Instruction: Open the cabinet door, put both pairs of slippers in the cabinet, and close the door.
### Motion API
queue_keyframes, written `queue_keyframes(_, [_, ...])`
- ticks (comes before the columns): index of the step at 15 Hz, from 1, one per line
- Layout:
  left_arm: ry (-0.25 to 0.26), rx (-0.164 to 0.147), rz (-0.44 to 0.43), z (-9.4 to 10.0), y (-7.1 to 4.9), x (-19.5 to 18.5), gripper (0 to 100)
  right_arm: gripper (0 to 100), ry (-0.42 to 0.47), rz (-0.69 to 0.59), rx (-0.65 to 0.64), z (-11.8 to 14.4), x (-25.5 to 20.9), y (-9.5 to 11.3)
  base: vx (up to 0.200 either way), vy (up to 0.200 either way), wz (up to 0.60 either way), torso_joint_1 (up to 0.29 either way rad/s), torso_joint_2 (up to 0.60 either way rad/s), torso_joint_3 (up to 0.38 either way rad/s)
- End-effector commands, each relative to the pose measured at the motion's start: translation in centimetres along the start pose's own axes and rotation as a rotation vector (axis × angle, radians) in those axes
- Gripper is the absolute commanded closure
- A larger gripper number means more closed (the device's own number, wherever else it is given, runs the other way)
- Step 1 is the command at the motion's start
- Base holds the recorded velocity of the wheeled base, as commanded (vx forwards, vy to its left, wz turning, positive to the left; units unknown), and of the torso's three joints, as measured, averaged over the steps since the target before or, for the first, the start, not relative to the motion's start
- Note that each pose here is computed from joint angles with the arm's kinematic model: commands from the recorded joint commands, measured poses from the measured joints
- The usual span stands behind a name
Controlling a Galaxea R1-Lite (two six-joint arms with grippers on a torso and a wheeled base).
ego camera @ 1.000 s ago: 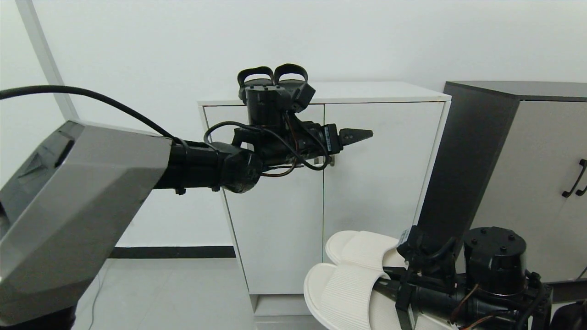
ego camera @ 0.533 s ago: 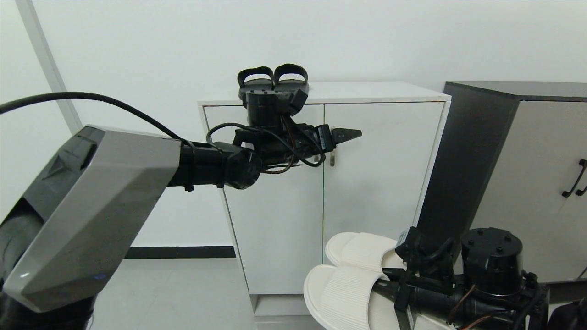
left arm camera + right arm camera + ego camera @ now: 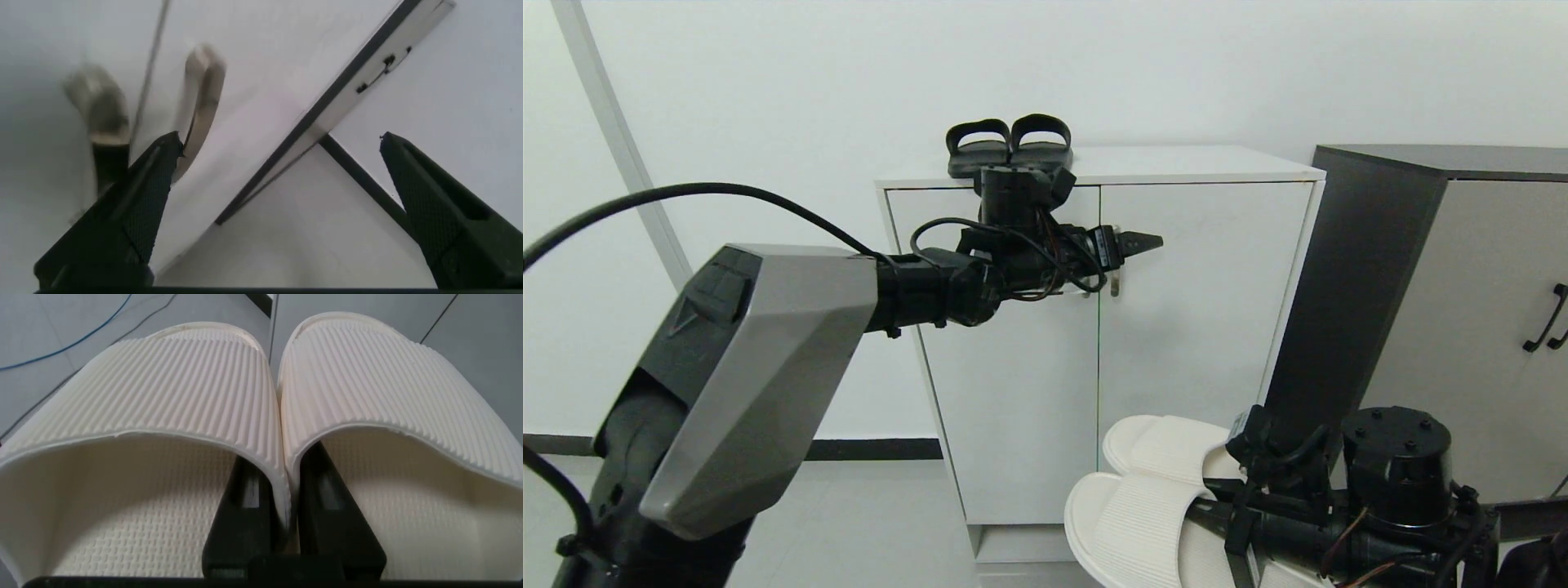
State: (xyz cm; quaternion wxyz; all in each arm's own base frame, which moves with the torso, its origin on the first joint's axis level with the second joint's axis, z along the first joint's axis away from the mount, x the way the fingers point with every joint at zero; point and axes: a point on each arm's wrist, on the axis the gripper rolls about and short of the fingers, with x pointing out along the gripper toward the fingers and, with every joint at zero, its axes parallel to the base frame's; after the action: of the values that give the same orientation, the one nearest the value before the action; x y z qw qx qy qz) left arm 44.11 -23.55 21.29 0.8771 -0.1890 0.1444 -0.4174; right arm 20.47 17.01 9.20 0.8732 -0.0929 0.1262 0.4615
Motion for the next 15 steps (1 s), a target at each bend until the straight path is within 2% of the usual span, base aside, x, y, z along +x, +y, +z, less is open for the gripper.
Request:
queue_keyframes(1, [0.016, -0.011, 0.015, -0.86, 1.10, 0.61, 0, 100, 0.004, 0.001, 0.001, -0.10, 0.06, 0.01, 0.000, 0.000, 0.00, 0.000, 0.00, 0.000])
queue_keyframes(4, [0.029, -0.014, -0.006, -1.05, 1.18, 0.71, 0, 100, 0.004, 0.001, 0.001, -0.10, 0.06, 0.01, 0.000, 0.000, 0.00, 0.000, 0.00, 0.000])
queue_keyframes(7, [0.008, -0.024, -0.031, -0.56, 0.76, 0.57, 0, 100, 0.012, 0.003, 0.002, -0.31, 0.17, 0.01, 0.000, 0.000, 0.00, 0.000, 0.00, 0.000])
queue_keyframes(10, [-0.014, -0.022, -0.038, -0.57, 0.96, 0.74, 0, 100, 0.020, 0.004, -0.001, -0.48, 0.29, 0.00, 0.000, 0.000, 0.00, 0.000, 0.00, 0.000])
queue_keyframes(12, [-0.028, -0.034, -0.045, -0.59, 1.04, 0.88, 0, 100, 0.023, 0.004, -0.001, -0.55, 0.30, 0.00, 0.000, 0.000, 0.00, 0.000, 0.00, 0.000])
queue_keyframes(13, [-0.034, -0.037, -0.052, -0.40, 0.81, 0.80, 100, 100, 0.023, 0.004, -0.003, -0.55, 0.30, 0.00, 0.000, 0.000, 0.00, 0.000, 0.00, 0.000])
queue_keyframes(15, [-0.041, -0.034, -0.057, -0.15, 0.28, 0.71, 100, 100, 0.023, 0.004, -0.006, -0.57, 0.28, 0.01, 0.000, 0.000, 0.00, 0.000, 0.00, 0.000])
